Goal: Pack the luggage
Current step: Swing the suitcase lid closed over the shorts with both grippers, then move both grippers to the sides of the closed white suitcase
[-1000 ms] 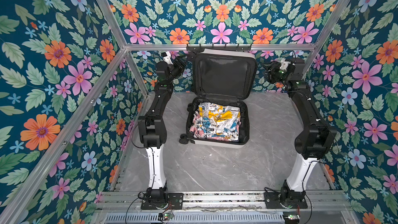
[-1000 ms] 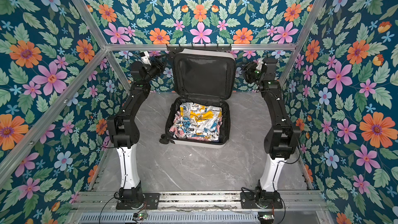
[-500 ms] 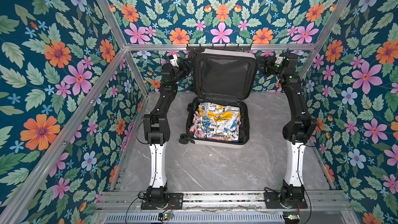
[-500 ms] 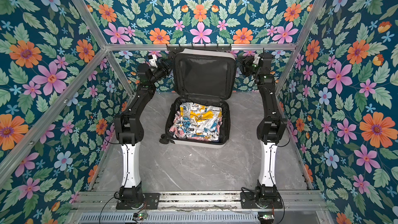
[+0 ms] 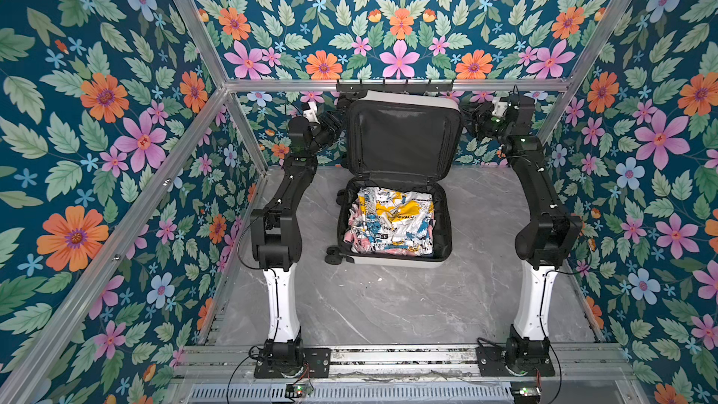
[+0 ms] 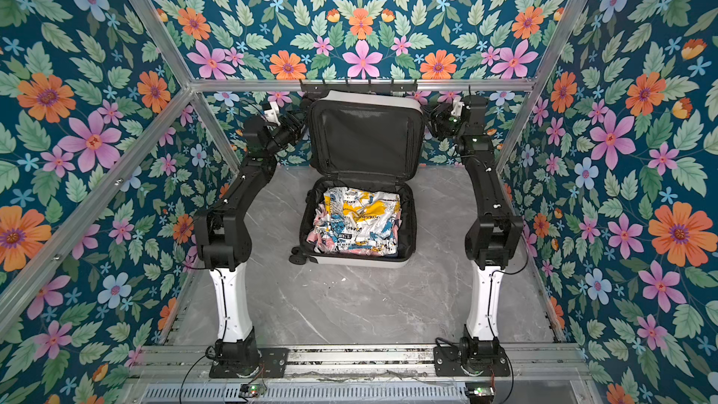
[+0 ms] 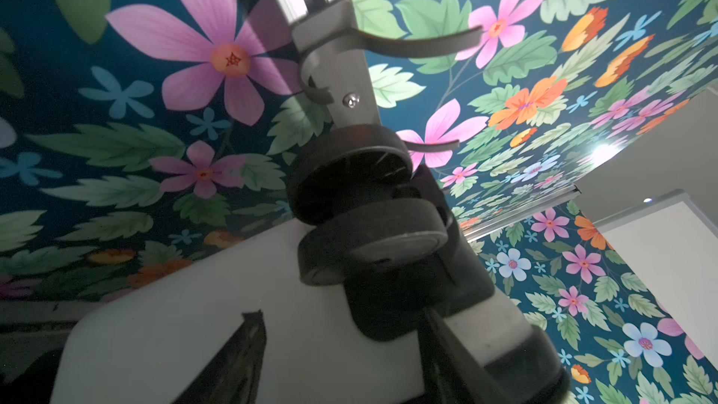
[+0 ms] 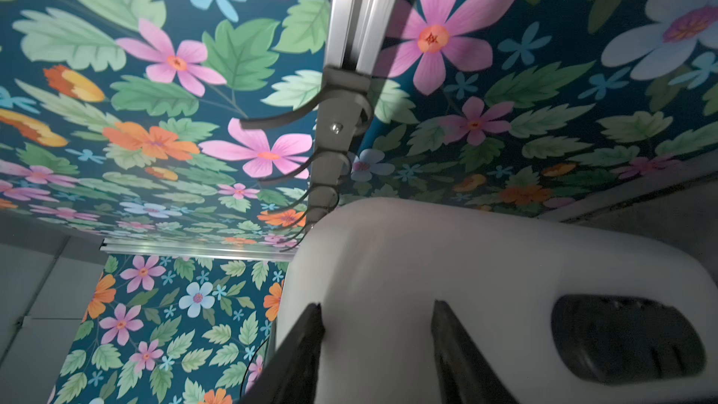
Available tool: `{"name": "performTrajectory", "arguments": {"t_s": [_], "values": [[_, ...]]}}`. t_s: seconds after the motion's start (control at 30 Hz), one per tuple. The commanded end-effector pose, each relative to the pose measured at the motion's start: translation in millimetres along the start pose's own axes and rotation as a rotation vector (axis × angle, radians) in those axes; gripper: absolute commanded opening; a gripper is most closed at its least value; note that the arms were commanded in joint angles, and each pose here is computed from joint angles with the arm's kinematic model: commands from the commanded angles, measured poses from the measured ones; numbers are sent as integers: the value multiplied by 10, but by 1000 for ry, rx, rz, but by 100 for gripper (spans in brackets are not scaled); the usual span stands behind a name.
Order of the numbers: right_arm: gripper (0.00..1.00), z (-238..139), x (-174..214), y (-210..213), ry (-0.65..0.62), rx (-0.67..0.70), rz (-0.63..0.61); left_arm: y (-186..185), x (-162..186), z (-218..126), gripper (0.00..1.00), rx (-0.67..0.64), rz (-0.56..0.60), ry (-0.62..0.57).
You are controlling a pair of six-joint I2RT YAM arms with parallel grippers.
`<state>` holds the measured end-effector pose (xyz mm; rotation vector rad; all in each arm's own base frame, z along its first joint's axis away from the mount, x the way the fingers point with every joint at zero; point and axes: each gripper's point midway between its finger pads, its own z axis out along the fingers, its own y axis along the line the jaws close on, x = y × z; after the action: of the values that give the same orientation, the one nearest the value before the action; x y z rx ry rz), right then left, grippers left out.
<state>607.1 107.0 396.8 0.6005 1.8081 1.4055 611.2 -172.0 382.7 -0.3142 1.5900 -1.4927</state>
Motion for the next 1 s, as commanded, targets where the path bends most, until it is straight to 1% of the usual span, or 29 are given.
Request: {"name": "performTrajectory", "arguments": {"t_s": [0.0,0.1,0.17,0.2,0.23,0.27,0.3,0.33,0.4,0.43,0.5,0.6,0.67,0.77,0.87,0.93,0.97], "values": [[46,-120,423,56,121,-27,-16,-396,253,-171,63,81,94,68],[46,-380,566,58,105,-9,-29,-384,425,-461,60,17,75,68],[46,-592,705,45,104,-4,-37,-435,595,-743,58,-17,60,68],[46,-697,778,24,108,7,-43,-429,677,-882,57,-46,54,73],[46,-818,864,-55,112,34,-47,-406,766,-1063,56,-107,62,73],[47,-1024,957,-45,100,60,-66,-287,856,-1286,58,-222,65,71],[50,-1157,1041,-188,100,114,-57,-107,939,-1522,61,-363,59,69],[53,-1316,1109,-313,94,171,-51,125,1026,-1850,65,-542,41,58],[57,-1580,1208,-558,83,264,-40,536,1157,-2533,69,-844,-35,31],[58,-1693,1273,-669,88,310,-40,654,1219,-2794,70,-913,-67,26],[59,-1838,1381,-817,107,381,-57,742,1240,-3099,70,-974,-85,-1],[59,-1960,1515,-956,138,438,-65,721,1193,-3243,70,-1005,-76,-12],[59,-2019,1573,-1017,149,462,-78,702,1149,-3220,70,-1001,-55,-5],[57,-2084,1735,-1115,197,488,-92,760,1130,-3156,68,-999,-58,29],[55,-2127,2031,-1324,275,552,-114,856,1174,-3009,67,-955,-78,80],[53,-2145,2312,-1523,346,604,-113,980,1225,-2905,66,-936,-97,129],[52,-2156,2431,-1610,374,624,-106,1035,1269,-2862,64,-928,-110,163]]}}
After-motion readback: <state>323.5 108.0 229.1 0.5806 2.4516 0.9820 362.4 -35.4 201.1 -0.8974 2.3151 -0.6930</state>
